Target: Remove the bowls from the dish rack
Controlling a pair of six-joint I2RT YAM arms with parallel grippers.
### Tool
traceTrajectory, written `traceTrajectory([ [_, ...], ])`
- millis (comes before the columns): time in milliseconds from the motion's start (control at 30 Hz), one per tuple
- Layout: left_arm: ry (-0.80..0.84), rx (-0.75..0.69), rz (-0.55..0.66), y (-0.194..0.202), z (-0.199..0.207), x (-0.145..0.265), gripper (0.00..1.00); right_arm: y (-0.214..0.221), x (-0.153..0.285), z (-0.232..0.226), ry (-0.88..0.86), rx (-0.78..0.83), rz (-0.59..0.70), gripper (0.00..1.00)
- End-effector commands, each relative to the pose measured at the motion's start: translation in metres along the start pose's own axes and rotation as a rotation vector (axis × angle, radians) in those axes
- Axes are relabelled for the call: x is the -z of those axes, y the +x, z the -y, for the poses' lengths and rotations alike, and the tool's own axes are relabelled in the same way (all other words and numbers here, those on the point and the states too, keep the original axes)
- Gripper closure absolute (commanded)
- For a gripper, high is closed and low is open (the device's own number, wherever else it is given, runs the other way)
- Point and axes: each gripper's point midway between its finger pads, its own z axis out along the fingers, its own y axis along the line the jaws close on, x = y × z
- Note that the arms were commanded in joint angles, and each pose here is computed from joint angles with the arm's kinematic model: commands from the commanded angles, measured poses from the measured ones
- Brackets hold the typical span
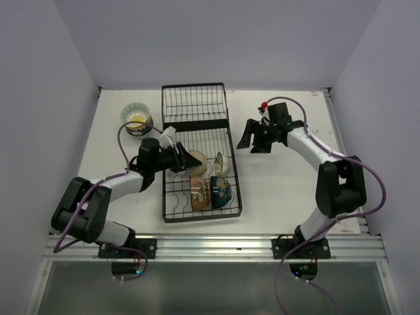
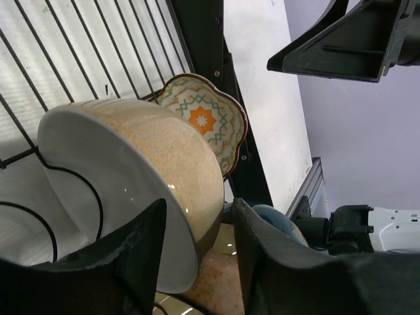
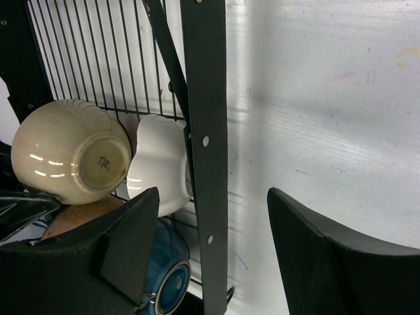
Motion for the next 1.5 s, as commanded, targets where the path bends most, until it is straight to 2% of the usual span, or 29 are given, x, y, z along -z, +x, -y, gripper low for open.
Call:
traceTrajectory([
  [0, 0.094, -0.009, 0.058, -0.012, 0.019, -0.005, 0.53, -0.011, 0.005, -0.003, 0.016, 0.003, 0.019, 0.29],
  [67, 0.098, 0.006, 0.069, -0.012, 0.019, -0.007, 0.63, -0.010, 0.005, -0.002, 0.018, 0.002, 0.014, 0.30],
  [167, 0.105, 0.014, 0.067, -0.008, 0.020, -0.008, 0.70, -0.010, 0.005, -0.003, 0.015, 0.006, 0.015, 0.30],
  [267, 0.108, 0.031, 0.077, -0.007, 0.020, -0.007, 0.81, -0.009, 0.002, -0.002, 0.013, -0.001, 0.009, 0.30],
  [367, 0.110, 0.062, 0.093, -0.007, 0.021, -0.005, 0.96, -0.010, 0.002, -0.003, 0.007, -0.003, 0.008, 0.30],
  [433, 0.132, 0.091, 0.117, -0.010, 0.026, -0.003, 1.00, -0.009, 0.002, -0.002, 0.009, -0.003, 0.008, 0.30],
  [700, 0.199, 0.227, 0.191, -0.008, 0.026, 0.003, 1.00, -0.007, 0.002, -0.002, 0.011, 0.005, -0.001, 0.30],
  [1167, 0.388, 0.231, 0.351, -0.040, 0.059, 0.019, 1.00, -0.006, -0.001, 0.001, 0.021, 0.015, -0.014, 0.30],
  [1467, 0.525, 0.270, 0.381, -0.047, 0.070, 0.021, 1.00, -0.007, -0.002, 0.004, 0.034, 0.036, -0.019, 0.30],
])
